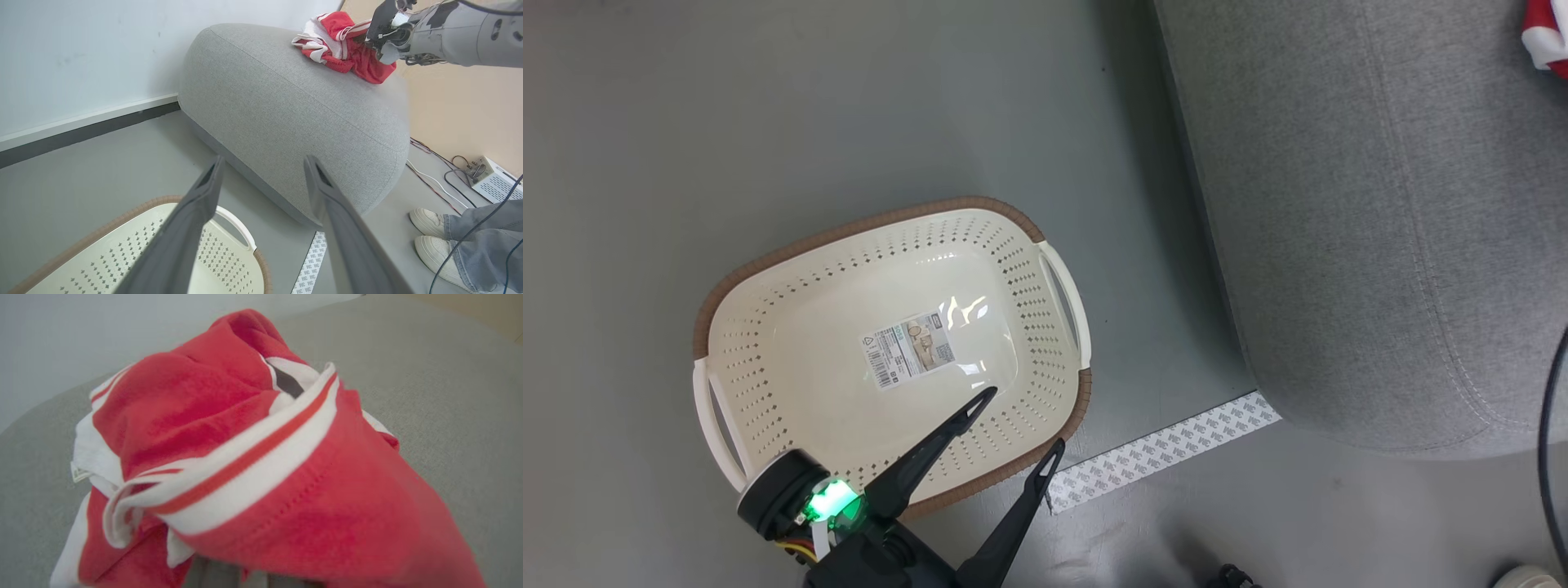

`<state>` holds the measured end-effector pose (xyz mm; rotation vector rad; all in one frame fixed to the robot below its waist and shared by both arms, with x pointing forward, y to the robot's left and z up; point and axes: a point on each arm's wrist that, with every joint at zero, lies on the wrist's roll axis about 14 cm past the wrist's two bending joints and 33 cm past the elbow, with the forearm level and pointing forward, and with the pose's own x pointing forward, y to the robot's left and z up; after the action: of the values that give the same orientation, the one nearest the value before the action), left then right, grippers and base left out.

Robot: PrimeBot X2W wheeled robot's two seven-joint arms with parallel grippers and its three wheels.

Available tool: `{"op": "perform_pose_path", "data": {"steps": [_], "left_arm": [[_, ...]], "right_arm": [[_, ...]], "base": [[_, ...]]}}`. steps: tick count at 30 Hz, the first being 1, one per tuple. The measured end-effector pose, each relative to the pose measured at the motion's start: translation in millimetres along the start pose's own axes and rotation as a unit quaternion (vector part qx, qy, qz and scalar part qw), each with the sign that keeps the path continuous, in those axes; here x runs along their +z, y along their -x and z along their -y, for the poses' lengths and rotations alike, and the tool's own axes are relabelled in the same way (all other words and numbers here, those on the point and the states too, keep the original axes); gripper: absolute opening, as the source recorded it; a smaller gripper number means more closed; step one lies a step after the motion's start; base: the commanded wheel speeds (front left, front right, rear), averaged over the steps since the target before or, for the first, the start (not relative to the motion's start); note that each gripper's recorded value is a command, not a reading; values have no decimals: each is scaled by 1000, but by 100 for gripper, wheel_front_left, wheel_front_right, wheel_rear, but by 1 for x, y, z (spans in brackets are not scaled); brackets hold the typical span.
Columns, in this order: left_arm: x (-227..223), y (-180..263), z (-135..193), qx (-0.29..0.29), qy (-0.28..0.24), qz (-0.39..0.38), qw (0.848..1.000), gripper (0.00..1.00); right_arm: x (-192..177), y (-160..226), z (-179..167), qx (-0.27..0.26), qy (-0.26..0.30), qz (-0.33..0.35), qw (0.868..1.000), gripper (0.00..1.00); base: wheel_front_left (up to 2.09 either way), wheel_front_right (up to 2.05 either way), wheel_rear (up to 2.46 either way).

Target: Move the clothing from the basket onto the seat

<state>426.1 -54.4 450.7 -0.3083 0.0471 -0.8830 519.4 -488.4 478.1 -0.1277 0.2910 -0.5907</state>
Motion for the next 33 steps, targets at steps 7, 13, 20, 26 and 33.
{"op": "perform_pose_path", "data": {"steps": [7,13,20,26,33], "left_arm": [[6,-1,3,0,6,8,1000,100],[22,-5,12,-5,-3,30,1000,100],[39,-7,18,22,29,49,998,100],[48,11,11,83,24,47,995,100],[61,58,-6,187,3,46,981,100]], "right_arm": [[-17,7,-5,1,34,-8,999,100],[-5,23,-21,20,29,10,999,100],[-24,56,-32,58,48,-20,997,100],[-45,99,-32,104,65,-39,992,100],[-27,154,-60,178,22,10,984,100]], "base": [[0,0,0],[0,0,0],[0,0,0],[0,0,0],[0,0,0]]}}
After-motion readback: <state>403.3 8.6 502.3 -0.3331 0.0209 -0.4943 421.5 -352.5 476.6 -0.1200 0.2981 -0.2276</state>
